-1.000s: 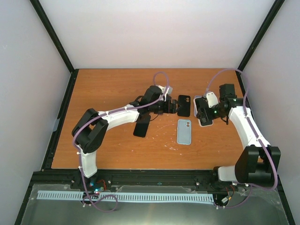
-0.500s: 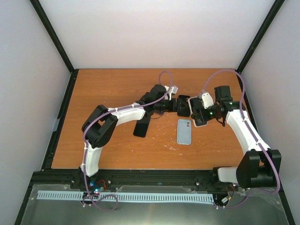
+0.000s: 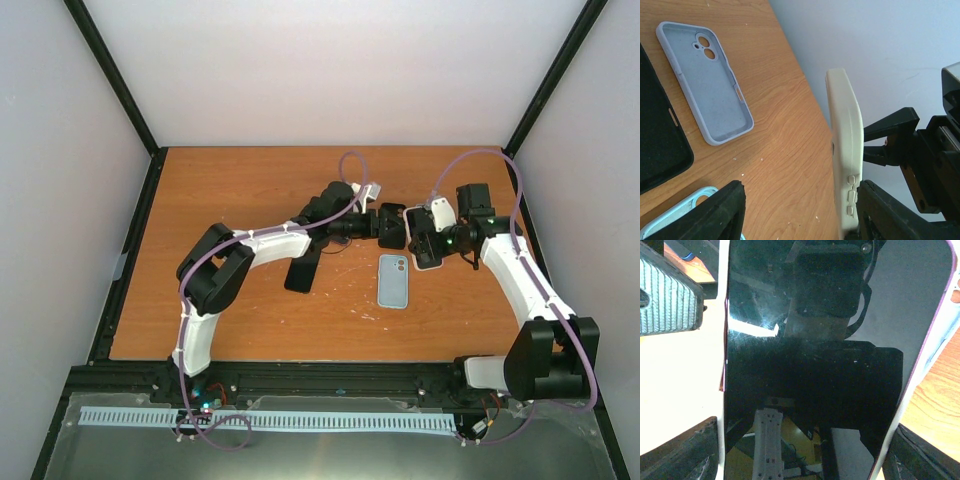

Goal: Take the phone out of the phone case
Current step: Pick up the phone at the center of the board.

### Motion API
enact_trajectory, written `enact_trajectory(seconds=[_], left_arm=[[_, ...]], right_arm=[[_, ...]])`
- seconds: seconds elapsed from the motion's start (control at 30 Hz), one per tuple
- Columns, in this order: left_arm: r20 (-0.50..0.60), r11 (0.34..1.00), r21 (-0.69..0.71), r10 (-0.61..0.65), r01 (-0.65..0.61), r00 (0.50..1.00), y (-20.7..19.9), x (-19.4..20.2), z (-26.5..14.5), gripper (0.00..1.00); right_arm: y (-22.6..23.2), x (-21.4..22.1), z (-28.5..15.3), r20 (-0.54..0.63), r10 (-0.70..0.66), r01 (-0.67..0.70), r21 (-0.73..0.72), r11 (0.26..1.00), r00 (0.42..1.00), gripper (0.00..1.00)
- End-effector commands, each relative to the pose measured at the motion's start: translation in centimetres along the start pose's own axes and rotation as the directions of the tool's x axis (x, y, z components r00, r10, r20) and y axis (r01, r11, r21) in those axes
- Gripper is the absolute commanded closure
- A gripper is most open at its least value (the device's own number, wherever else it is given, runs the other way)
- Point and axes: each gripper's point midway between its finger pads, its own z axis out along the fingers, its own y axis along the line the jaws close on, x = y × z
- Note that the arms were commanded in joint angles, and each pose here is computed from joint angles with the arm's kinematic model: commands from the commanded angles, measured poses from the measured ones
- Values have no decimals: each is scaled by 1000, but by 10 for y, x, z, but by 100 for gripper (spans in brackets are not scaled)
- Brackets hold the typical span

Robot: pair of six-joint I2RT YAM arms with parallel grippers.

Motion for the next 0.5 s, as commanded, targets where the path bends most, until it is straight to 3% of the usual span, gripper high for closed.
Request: enact_trajectory(seconds=[0.0, 0.47], left_arm=[[57, 997, 59, 38, -42, 998, -26, -17, -7, 38], [-13, 993, 106, 47, -45, 999, -30, -11, 20, 49]], right_arm=[[4, -18, -1, 59, -19, 20, -15, 1000, 998, 45], [10, -18, 4, 51, -32, 34, -35, 999, 998, 45]])
